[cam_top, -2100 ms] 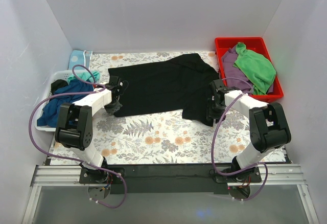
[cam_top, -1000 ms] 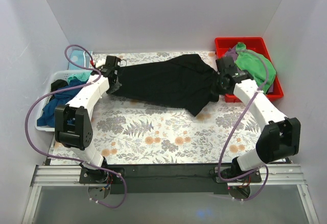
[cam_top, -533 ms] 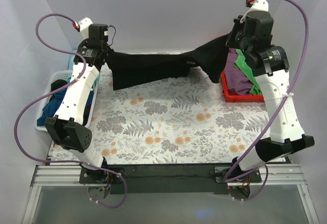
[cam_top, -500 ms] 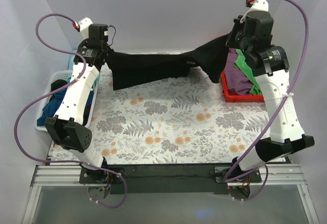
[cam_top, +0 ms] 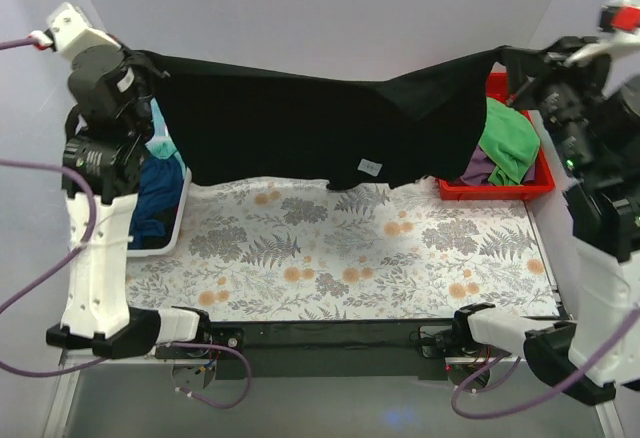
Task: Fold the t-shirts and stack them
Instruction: Flatten out the tshirt
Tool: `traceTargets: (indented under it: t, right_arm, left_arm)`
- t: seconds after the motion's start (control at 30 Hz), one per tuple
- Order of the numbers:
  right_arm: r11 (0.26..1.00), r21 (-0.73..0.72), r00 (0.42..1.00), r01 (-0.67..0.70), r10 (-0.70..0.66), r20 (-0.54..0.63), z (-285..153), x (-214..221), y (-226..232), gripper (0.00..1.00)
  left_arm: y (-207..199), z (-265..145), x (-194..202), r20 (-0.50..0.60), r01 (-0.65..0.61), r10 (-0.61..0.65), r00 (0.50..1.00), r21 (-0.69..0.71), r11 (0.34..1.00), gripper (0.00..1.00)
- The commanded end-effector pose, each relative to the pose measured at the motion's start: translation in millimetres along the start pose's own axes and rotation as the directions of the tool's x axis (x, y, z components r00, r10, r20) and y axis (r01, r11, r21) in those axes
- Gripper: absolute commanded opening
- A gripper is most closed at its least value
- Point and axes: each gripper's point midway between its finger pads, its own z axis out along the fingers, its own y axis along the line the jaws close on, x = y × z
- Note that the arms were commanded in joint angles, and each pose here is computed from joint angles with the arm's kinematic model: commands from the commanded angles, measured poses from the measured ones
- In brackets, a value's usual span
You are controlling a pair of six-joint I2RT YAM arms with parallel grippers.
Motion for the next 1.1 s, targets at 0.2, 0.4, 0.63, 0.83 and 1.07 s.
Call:
traceTargets:
  t: [0.2, 0.4, 0.63, 0.83, 1.07]
  right_arm:
    - [0.985, -0.173, 0.950, -0.009, 0.063, 0.305, -52, -82, 28, 0.01]
    - [0.995, -0.099, 0.985, -0.015, 0.032, 0.172, 14, -31, 19, 0.01]
    - [0.998, -0.060, 0.996, -0.002, 0.008, 0.090, 82, 2, 18, 0.01]
    - [0.998, -0.068, 0.990, 0.015, -0.005, 0.141, 90, -19, 22, 0.01]
    - [0.991, -0.132, 0.972, 0.026, 0.005, 0.235, 49, -55, 32, 0.01]
  left_arm:
    - [22, -54, -53, 0.135, 0.022, -0.024, 0.990, 0.015, 1.000, 0.00]
    - [18, -16, -19, 0.081, -0.020, 0.023, 0.996, -0.032, 0.999, 0.00]
    - [-6, 40, 3, 0.058, -0.028, 0.031, 0.998, -0.058, 0.998, 0.00]
    - [-32, 56, -24, 0.119, -0.010, 0.012, 0.993, -0.020, 1.000, 0.00]
    - [-29, 21, -63, 0.185, 0.024, -0.026, 0.982, 0.015, 1.000, 0.00]
